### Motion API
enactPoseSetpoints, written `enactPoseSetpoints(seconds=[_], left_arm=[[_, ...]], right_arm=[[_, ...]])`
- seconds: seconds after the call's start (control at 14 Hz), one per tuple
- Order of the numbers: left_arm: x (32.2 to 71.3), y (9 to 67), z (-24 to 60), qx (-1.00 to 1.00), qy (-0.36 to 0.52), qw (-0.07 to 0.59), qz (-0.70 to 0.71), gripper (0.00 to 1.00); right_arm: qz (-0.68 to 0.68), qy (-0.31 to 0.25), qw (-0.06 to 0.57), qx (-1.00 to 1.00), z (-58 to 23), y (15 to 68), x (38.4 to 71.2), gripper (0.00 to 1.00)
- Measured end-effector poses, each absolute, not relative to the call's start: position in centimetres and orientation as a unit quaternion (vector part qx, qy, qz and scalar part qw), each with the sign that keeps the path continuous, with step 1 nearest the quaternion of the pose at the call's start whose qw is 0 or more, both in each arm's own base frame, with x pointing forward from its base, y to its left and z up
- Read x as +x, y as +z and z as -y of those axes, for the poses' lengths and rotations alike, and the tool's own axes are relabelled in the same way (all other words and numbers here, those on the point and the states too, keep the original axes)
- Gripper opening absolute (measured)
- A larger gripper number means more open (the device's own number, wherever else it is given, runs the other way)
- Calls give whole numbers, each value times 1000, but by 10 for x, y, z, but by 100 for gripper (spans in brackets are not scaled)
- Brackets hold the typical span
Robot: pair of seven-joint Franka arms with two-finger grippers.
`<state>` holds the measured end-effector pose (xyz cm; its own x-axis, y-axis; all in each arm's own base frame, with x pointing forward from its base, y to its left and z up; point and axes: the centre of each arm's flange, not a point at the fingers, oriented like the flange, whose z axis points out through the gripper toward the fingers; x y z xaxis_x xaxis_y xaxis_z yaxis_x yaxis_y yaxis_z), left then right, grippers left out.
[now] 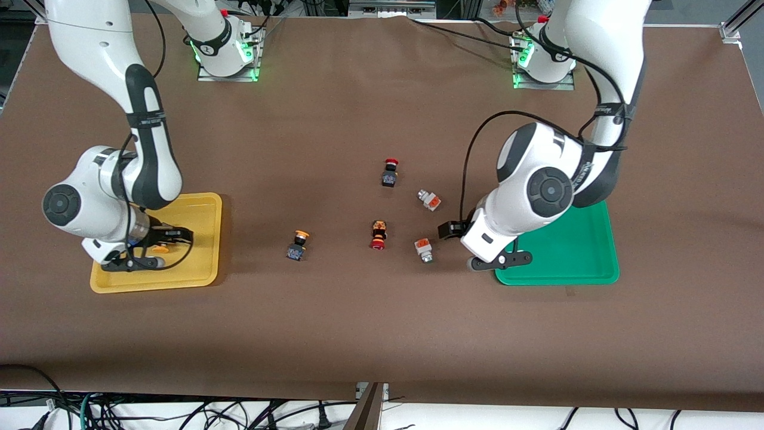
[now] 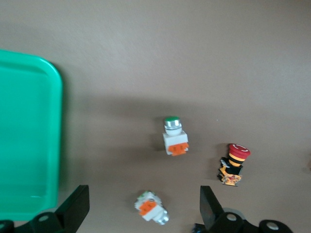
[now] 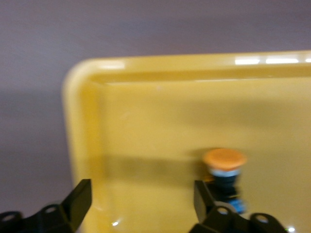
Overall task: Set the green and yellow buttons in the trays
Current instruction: 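Grasp another yellow button with the right gripper while the left gripper reaches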
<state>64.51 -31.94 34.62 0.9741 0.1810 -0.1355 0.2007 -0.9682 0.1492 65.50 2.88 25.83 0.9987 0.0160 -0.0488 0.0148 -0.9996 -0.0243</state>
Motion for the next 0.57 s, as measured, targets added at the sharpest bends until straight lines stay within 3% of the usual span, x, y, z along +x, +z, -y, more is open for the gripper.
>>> enactPoseSetpoints(seconds=[0.57], left_arm=[[622,303,383,983,-54,80,-153,100]], right_arm=[[-75,-20,22,-997,-213,253,651,100]])
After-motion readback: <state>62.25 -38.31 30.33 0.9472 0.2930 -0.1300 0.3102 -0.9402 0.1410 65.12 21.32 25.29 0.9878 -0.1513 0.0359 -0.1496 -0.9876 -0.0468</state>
